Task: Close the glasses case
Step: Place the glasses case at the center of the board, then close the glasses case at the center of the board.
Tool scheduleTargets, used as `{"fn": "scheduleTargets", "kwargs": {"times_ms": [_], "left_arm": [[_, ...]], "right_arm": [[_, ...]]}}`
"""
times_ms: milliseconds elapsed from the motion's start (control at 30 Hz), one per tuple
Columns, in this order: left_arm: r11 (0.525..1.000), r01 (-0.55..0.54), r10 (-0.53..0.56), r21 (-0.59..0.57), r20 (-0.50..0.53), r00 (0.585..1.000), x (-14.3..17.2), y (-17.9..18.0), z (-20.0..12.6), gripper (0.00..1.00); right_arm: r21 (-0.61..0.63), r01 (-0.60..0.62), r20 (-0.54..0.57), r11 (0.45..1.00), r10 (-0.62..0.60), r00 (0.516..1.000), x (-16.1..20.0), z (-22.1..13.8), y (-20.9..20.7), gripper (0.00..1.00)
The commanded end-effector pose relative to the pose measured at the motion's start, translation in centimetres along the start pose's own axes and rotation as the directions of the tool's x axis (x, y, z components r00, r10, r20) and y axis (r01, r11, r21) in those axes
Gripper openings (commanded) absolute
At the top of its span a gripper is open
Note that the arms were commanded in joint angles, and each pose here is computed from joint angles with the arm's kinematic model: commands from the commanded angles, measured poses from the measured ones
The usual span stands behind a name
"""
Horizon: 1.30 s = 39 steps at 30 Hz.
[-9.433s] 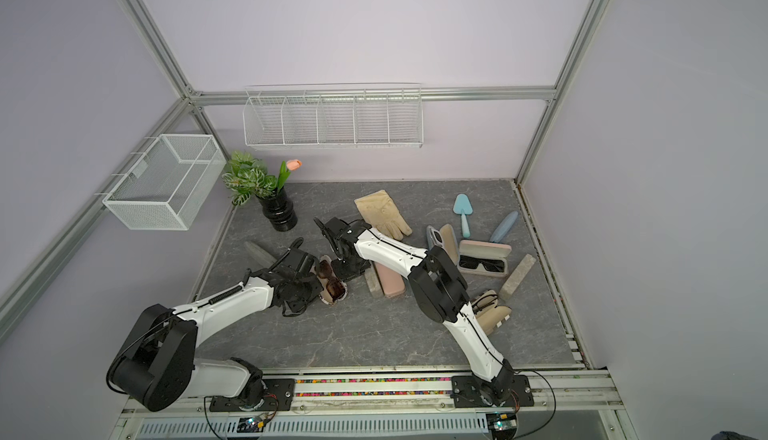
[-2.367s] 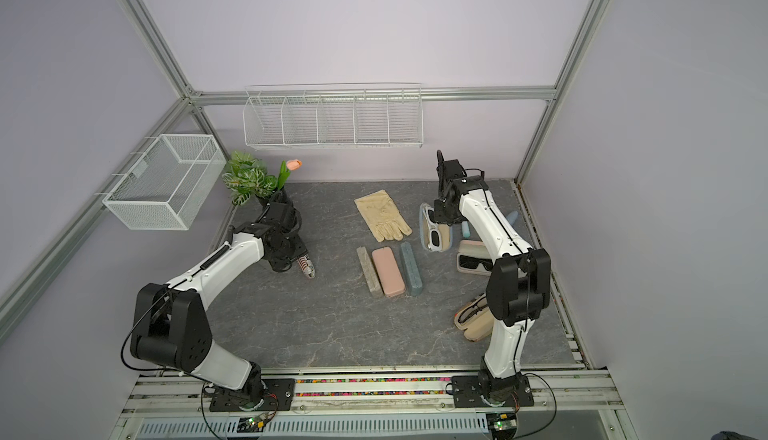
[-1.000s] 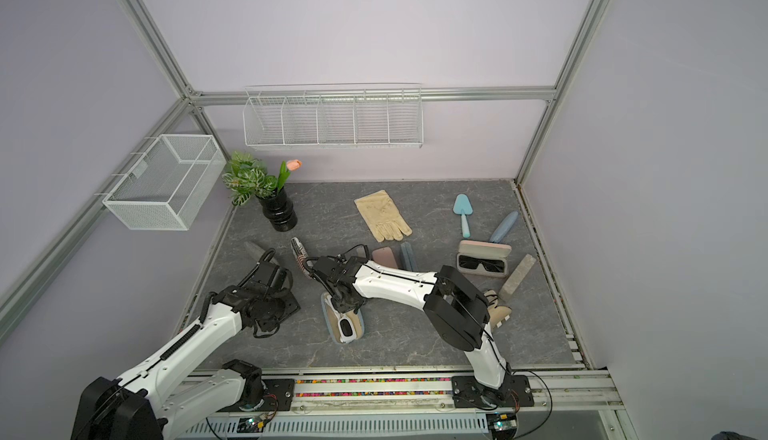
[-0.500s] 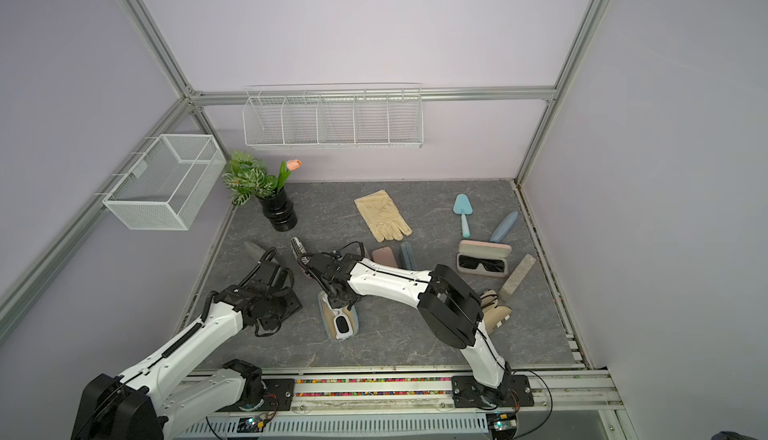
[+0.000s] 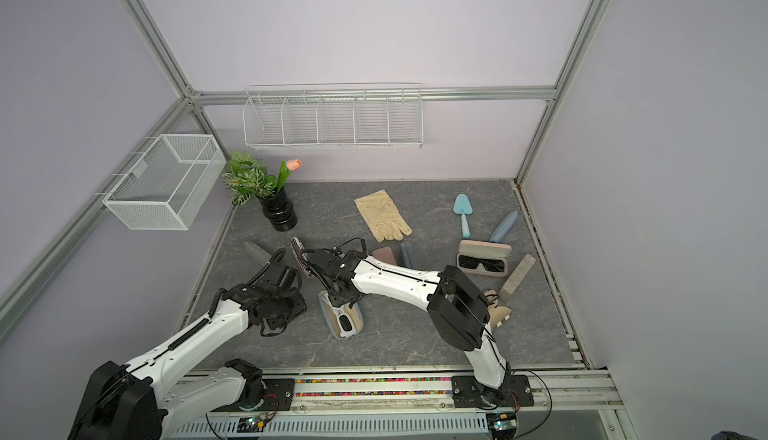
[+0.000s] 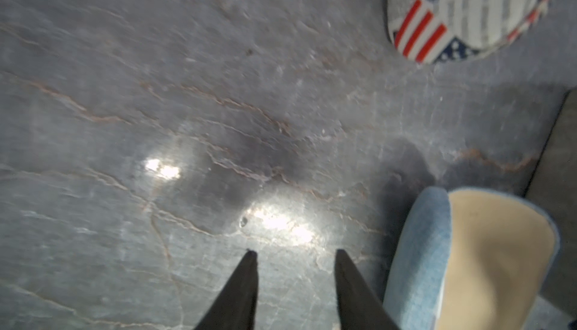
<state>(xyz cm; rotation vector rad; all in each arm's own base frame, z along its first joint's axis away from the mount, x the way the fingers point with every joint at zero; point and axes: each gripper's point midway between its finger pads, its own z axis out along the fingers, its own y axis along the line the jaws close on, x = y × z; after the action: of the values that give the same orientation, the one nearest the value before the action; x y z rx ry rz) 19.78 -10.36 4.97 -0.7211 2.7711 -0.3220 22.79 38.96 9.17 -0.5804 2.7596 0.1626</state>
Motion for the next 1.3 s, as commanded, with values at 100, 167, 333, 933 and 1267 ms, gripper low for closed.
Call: {"fn": "scheduleTargets", "kwargs": {"times_ms": [100, 167, 333, 933, 1267], "left_arm": [[1.000, -0.009, 0.010, 0.010, -0.009, 1.000, 1.1, -1.0, 0.5, 0.19], [1.000, -0.022, 0.022, 0.008, -0.014, 1.000, 1.6, -1.2, 0.6, 0.12], [0.999, -0.046, 0.046, 0.020, -0.028, 0.999, 2.8, -1.7, 0.7, 0.05], [0.996, -0.042, 0.047, 0.080, -0.066, 0.997, 4.6, -4.2, 2.1, 0.00], [0.993, -0.044, 0.051, 0.105, -0.064, 0.997, 4.7, -5.4, 2.1, 0.00]], "right_arm": [[0.009, 0.024, 0.010, 1.000, -0.024, 1.000, -0.1, -1.9, -0.9, 0.25], [0.014, 0.031, -0.006, 0.999, -0.031, 1.000, 0.3, -1.5, -1.2, 0.16], [0.026, 0.039, -0.043, 0.999, -0.038, 0.998, 1.3, -0.4, -2.3, 0.11], [-0.157, -0.036, -0.127, 0.987, 0.016, 0.992, 3.7, 1.8, -1.8, 0.13], [-0.236, -0.069, -0.146, 0.969, 0.035, 0.989, 3.8, 2.2, -0.5, 0.14]]}}
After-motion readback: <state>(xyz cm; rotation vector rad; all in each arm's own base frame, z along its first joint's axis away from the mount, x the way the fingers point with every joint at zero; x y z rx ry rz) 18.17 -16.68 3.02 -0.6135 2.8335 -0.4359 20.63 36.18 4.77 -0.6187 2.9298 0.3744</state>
